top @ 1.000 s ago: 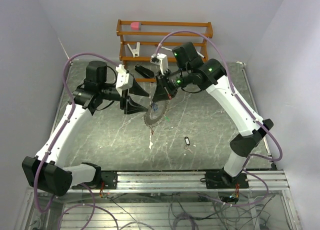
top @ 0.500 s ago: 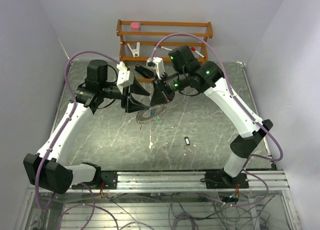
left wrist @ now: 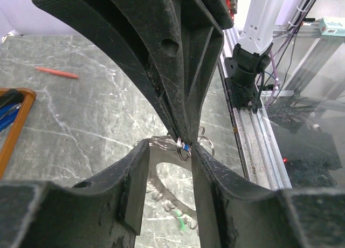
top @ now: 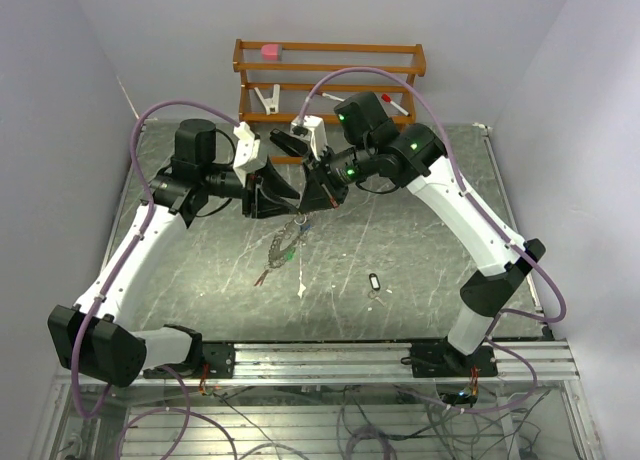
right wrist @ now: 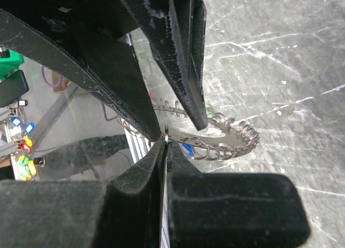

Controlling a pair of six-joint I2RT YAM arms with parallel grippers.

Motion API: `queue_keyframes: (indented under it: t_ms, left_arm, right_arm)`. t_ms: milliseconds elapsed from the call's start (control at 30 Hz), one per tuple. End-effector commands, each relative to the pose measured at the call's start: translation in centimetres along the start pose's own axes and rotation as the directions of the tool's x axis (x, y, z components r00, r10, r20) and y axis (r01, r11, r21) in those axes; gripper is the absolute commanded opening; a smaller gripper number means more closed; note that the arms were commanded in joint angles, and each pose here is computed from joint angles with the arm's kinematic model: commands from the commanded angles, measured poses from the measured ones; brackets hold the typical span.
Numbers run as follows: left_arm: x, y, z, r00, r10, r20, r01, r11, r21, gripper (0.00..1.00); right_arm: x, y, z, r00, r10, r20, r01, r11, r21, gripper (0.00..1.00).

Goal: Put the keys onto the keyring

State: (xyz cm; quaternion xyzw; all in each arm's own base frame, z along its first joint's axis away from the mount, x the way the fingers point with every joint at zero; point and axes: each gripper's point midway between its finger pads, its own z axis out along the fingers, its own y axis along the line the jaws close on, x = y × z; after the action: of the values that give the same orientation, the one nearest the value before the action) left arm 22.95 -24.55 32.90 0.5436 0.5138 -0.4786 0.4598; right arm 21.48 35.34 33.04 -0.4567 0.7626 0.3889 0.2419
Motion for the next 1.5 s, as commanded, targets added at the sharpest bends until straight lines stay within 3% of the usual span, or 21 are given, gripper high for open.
queue_keyframes:
  t_ms: [0,267,367,833,933,1067,1167,1300,1467]
  left_arm:
    - [-0.9,-0.3,0.1,0.999,0.034,0.03,-0.035,0.999,0.029,0.44]
    - [-1.3,-1.4,0.3,0.998,0.012,0.062,-0.017,0.996,0.086,0.12]
    - [-1.1,-1.6,0.3,0.998,0.004,0.062,-0.01,0.996,0.093,0.08]
    - [-1.7,-2.6,0.3,0.998,-0.022,0.064,0.015,0.993,0.115,0.07]
    - [-1.4,-2.6,0.3,0.998,-0.028,0.054,0.023,0.994,0.106,0.24]
    - [-1.3,-2.7,0.4,0.998,-0.034,0.049,0.029,0.994,0.109,0.27]
    - [-1.2,-2.7,0.5,0.998,-0.046,0.048,0.041,0.993,0.113,0.25]
    - [-1.0,-2.7,0.4,0.999,-0.039,0.036,0.035,0.994,0.105,0.08]
    - [-0.6,-2.8,0.3,0.999,-0.038,0.024,0.035,0.994,0.101,0.12]
  right_arm:
    - [-0.7,1.3,-0.5,0.999,-0.02,0.029,0.021,0.999,-0.036,0.0]
    - [-1.0,1.2,-0.4,0.999,-0.018,0.042,0.019,0.999,-0.029,0.0]
    - [-1.3,1.2,-0.6,0.998,-0.023,0.055,0.025,0.999,-0.027,0.0]
    - [-2.1,1.4,-0.8,0.994,-0.041,0.099,0.044,0.999,-0.021,0.0]
    - [-2.3,1.4,-1.1,0.993,-0.049,0.105,0.051,0.999,-0.016,0.0]
    - [-2.3,1.6,-1.3,0.993,-0.053,0.105,0.056,0.998,-0.019,0.0]
    - [-2.5,1.6,-1.3,0.992,-0.061,0.112,0.063,0.998,-0.016,0.0]
    - [-2.4,1.6,-1.3,0.992,-0.061,0.114,0.064,0.998,-0.016,0.0]
    - [-2.2,1.5,-1.6,0.991,-0.068,0.115,0.069,0.998,-0.003,0.0]
